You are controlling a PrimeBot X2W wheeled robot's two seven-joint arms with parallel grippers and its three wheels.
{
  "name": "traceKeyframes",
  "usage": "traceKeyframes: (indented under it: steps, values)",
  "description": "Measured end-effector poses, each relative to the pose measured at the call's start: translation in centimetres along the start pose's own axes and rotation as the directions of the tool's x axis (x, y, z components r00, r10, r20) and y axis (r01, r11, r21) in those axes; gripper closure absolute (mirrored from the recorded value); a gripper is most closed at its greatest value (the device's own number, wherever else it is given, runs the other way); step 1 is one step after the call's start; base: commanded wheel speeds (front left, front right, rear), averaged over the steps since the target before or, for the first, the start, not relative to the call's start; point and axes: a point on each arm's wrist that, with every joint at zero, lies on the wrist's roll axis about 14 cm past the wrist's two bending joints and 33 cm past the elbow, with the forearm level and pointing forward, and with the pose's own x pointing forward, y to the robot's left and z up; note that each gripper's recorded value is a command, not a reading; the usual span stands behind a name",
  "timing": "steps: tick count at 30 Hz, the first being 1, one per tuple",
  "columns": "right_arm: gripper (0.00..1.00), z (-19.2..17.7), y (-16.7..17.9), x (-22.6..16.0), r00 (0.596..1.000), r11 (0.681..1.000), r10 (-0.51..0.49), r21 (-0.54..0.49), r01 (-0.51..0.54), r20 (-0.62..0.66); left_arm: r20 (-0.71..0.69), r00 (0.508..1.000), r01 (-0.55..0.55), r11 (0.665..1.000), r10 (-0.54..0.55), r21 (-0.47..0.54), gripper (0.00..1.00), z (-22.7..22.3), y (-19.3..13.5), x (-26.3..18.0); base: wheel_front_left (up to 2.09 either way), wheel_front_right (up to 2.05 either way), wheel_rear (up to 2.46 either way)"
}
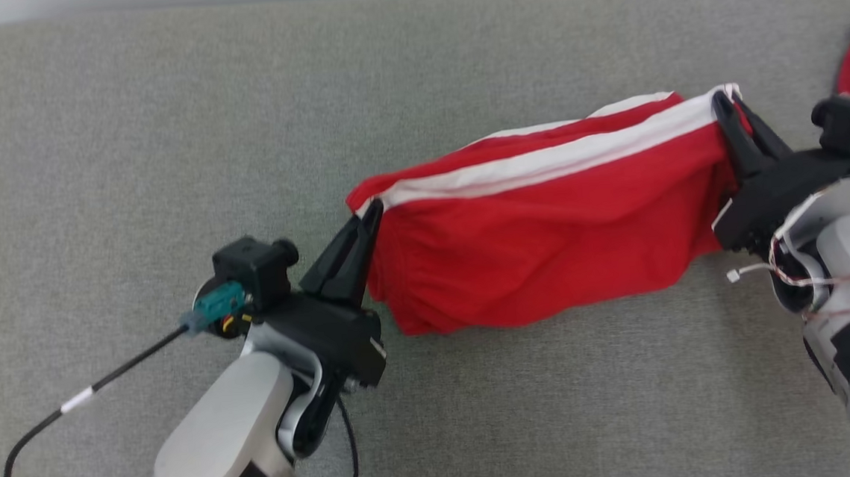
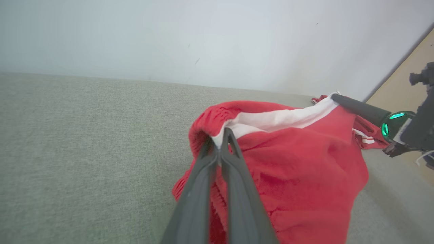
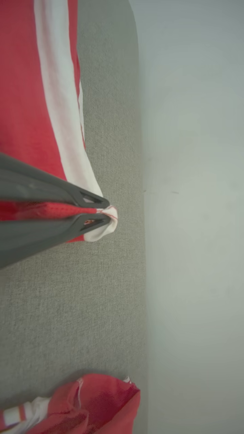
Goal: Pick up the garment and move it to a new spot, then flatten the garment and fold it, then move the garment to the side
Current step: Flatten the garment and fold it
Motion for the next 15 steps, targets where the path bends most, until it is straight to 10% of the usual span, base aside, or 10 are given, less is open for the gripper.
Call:
traceKeyframes:
  steps: [10, 14, 15]
  values:
    - [1.0, -2.2, 0.6, 3.3, 0.999, 1.0, 0.001, -0.019, -0.002, -0.055, -0.049, 0.998, -0.05, 0.999, 0.05, -0.001, 1.0, -1.6, 2.0, 1.1, 0.0, 0.0, 0.0]
    - [0.54, -2.0, 0.8, 3.3, 0.999, 0.999, 0.006, -0.035, -0.008, -0.045, -0.037, 0.998, -0.056, 0.998, 0.056, 0.002, 1.0, -1.2, 2.0, 1.3, 0.0, 0.0, 0.0]
    - [0.02, -2.0, 0.8, 3.2, 0.999, 0.999, 0.005, -0.034, -0.006, -0.044, -0.039, 0.998, -0.058, 0.998, 0.058, 0.005, 0.74, -1.2, 2.0, 1.2, 0.0, 0.0, 0.0]
